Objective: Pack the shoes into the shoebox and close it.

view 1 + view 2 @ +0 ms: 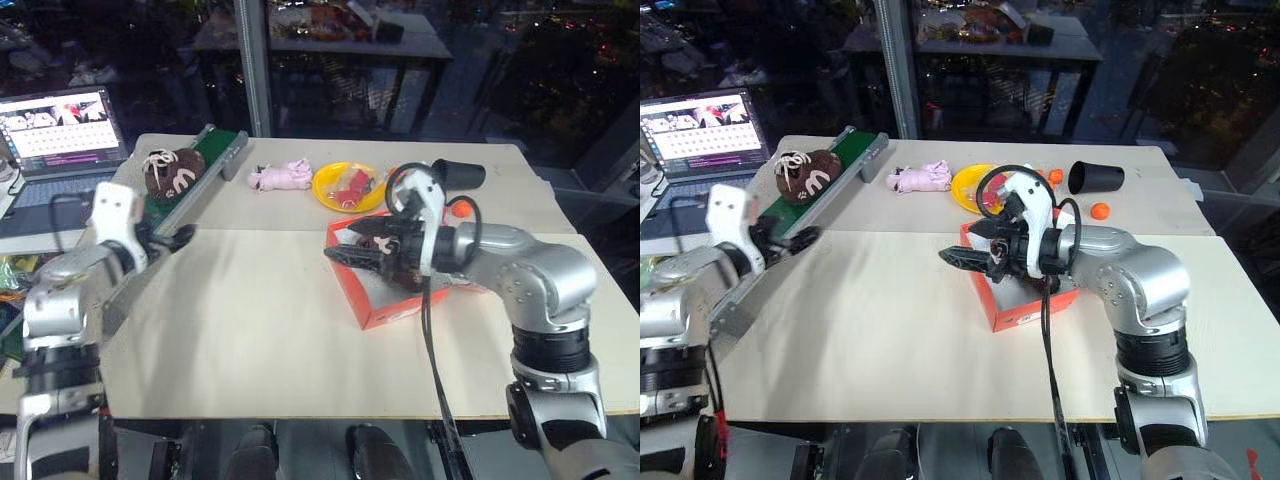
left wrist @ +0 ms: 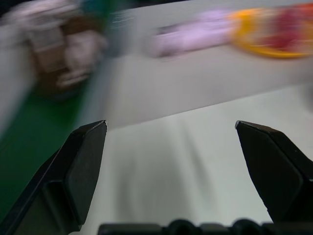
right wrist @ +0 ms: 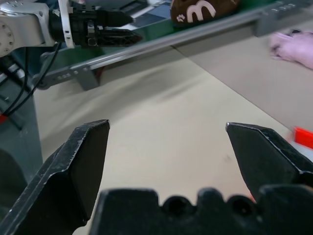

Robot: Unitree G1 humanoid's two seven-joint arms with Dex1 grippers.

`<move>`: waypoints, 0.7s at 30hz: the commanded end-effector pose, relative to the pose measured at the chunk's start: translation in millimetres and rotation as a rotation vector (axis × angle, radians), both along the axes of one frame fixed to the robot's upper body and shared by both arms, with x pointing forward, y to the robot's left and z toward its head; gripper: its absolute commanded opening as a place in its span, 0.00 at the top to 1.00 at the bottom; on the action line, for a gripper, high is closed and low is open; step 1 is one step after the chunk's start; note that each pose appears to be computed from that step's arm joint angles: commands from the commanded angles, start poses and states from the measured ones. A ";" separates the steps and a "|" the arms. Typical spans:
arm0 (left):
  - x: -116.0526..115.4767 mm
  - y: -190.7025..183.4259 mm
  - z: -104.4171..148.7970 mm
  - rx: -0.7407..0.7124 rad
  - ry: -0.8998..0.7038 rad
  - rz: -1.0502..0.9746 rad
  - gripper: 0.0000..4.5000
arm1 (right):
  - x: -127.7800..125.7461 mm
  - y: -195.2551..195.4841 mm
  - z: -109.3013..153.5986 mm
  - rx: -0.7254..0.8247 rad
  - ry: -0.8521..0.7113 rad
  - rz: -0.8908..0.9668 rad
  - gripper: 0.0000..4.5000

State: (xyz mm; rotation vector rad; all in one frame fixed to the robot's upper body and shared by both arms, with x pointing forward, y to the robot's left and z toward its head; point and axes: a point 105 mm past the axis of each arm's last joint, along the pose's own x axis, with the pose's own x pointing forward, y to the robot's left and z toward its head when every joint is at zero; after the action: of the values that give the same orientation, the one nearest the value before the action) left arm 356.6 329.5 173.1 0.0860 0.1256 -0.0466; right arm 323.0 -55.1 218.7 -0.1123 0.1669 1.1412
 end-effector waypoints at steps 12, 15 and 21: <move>-13.6 59.2 -16.7 0.025 -0.093 0.098 0.00 | 3.8 6.7 8.4 0.013 -0.085 0.052 0.00; -10.8 62.7 -18.2 0.029 -0.089 0.090 0.00 | 4.6 3.0 9.5 0.009 -0.087 0.036 0.00; -5.6 66.9 -18.7 0.037 -0.079 0.076 0.00 | 5.1 -4.3 9.4 -0.010 -0.091 0.012 0.00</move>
State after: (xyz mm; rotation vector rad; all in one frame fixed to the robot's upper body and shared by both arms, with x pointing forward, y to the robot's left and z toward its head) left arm 351.1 389.8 138.1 0.0706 0.0873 0.0266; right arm 331.3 -55.3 211.7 -0.1569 0.1586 1.1544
